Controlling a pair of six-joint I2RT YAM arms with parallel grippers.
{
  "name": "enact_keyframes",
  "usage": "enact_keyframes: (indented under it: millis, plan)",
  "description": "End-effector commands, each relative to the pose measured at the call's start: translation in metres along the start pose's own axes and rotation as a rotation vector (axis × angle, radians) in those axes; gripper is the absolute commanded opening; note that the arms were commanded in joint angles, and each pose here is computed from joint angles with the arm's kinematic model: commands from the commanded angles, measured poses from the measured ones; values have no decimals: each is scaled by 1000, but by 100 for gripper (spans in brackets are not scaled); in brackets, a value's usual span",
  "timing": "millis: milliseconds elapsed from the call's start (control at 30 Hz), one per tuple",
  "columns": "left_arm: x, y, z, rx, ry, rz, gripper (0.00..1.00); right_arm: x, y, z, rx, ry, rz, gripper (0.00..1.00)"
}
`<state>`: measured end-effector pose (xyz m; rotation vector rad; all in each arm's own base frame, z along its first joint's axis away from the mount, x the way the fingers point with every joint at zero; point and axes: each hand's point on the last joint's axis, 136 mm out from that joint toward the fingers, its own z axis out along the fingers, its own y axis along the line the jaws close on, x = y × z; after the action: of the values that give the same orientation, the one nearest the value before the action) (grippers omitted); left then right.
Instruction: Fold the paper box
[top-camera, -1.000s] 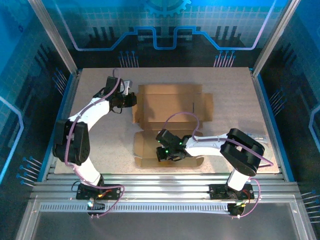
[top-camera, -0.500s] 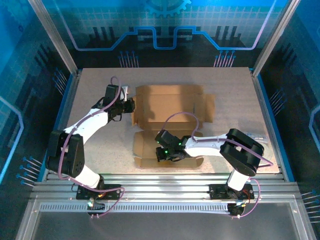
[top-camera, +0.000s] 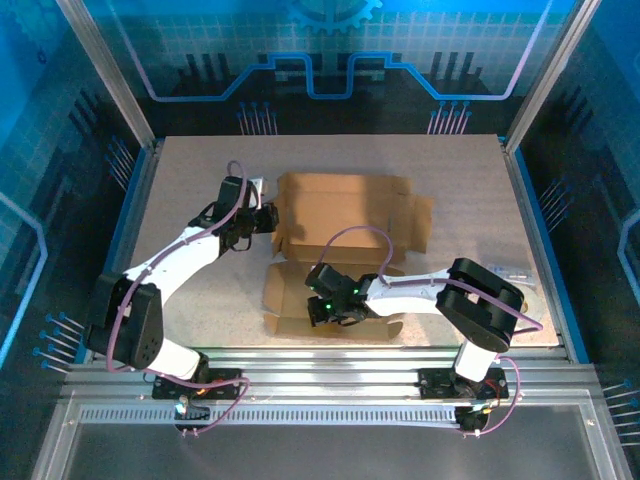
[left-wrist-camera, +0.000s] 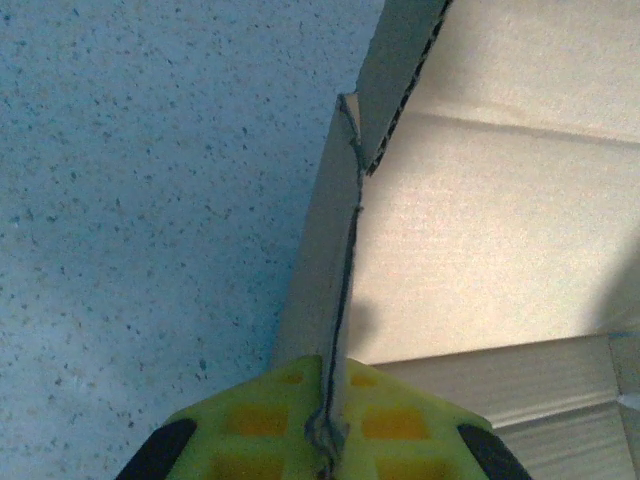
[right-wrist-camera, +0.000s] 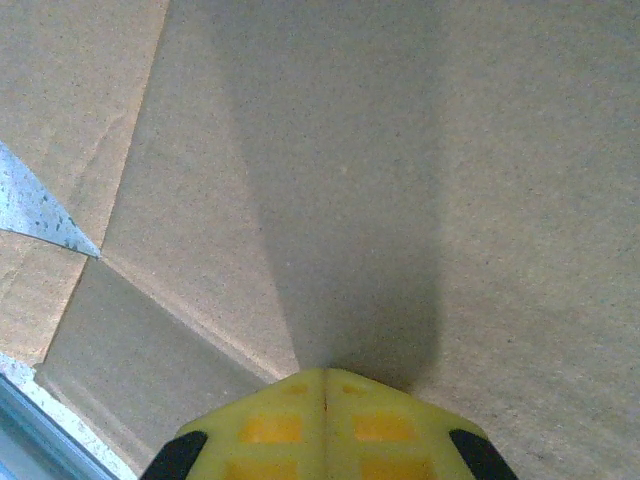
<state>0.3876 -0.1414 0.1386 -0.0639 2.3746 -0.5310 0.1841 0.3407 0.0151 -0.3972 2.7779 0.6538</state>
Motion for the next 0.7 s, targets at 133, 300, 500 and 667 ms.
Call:
enact_keyframes:
  millis: [133, 300, 500, 667]
  plan:
    - [133, 38, -6, -150, 405, -73, 9, 15, -21, 13, 105, 34, 8, 0]
    - [152, 40, -10, -168, 411, -84, 8, 15, -19, 14, 101, 35, 5, 0]
    - [166, 52, -15, -242, 421, -97, 8, 16, -18, 14, 105, 36, -1, 0]
    - [167, 70, -24, -386, 419, -122, 8, 16, -18, 13, 108, 31, -1, 0]
